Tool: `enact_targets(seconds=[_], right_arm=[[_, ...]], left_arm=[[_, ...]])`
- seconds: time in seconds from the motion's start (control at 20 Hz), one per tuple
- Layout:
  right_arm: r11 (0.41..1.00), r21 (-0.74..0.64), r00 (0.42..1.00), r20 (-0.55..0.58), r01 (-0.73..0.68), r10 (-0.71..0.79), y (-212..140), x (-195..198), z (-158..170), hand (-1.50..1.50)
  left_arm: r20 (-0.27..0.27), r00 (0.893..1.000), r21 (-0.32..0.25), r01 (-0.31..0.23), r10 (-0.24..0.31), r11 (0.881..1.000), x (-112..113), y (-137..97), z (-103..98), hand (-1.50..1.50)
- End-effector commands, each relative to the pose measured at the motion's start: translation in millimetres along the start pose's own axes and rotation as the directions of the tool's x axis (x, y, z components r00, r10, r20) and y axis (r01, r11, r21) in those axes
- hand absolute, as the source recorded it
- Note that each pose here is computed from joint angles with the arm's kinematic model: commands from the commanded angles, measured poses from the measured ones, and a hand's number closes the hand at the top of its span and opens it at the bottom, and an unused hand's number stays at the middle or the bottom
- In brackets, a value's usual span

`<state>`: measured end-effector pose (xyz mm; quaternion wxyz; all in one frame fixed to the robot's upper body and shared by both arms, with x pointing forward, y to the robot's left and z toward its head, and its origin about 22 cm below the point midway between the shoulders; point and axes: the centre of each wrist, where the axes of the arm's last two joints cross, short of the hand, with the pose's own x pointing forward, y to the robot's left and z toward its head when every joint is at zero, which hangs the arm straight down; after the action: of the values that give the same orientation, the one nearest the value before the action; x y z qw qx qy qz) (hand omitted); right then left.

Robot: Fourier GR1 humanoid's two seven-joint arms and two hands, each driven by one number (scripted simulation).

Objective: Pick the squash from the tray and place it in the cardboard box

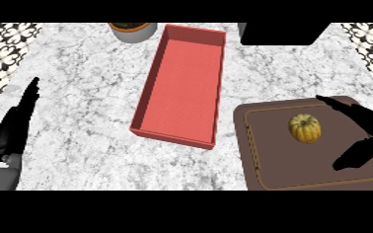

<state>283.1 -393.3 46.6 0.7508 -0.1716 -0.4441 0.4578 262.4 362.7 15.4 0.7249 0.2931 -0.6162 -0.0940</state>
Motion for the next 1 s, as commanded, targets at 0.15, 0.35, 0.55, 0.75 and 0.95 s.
enact_targets(seconds=[0.15,0.35,0.55,0.75,0.95], right_arm=[[0.999,-0.004,0.994,0.1,0.034,-0.033,-5.6,21.5,-1.0,-1.5],[1.0,0.014,0.996,0.088,-0.002,0.001,12.6,22.1,10.5,-1.5],[0.997,0.07,0.999,0.03,-0.042,0.04,9.7,29.4,8.5,-1.5],[0.993,0.096,0.994,-0.075,-0.067,0.075,28.0,39.0,-17.1,-1.5],[0.994,0.091,0.996,-0.066,-0.057,0.063,43.0,39.8,-15.8,-1.5]], left_arm=[[0.002,1.0,-0.001,0.006,-0.006,1.0,-7.5,9.0,-6.4,0.0],[0.002,1.0,0.015,0.015,-0.015,1.0,11.9,-8.5,9.9,0.0],[0.004,1.0,0.004,0.001,-0.001,1.0,-3.4,-8.6,-8.4,0.0],[-0.007,1.0,-0.002,-0.008,0.008,1.0,4.4,-8.1,-0.4,0.0],[0.002,1.0,-0.016,-0.029,0.029,0.999,-12.1,-8.6,4.2,0.0]])
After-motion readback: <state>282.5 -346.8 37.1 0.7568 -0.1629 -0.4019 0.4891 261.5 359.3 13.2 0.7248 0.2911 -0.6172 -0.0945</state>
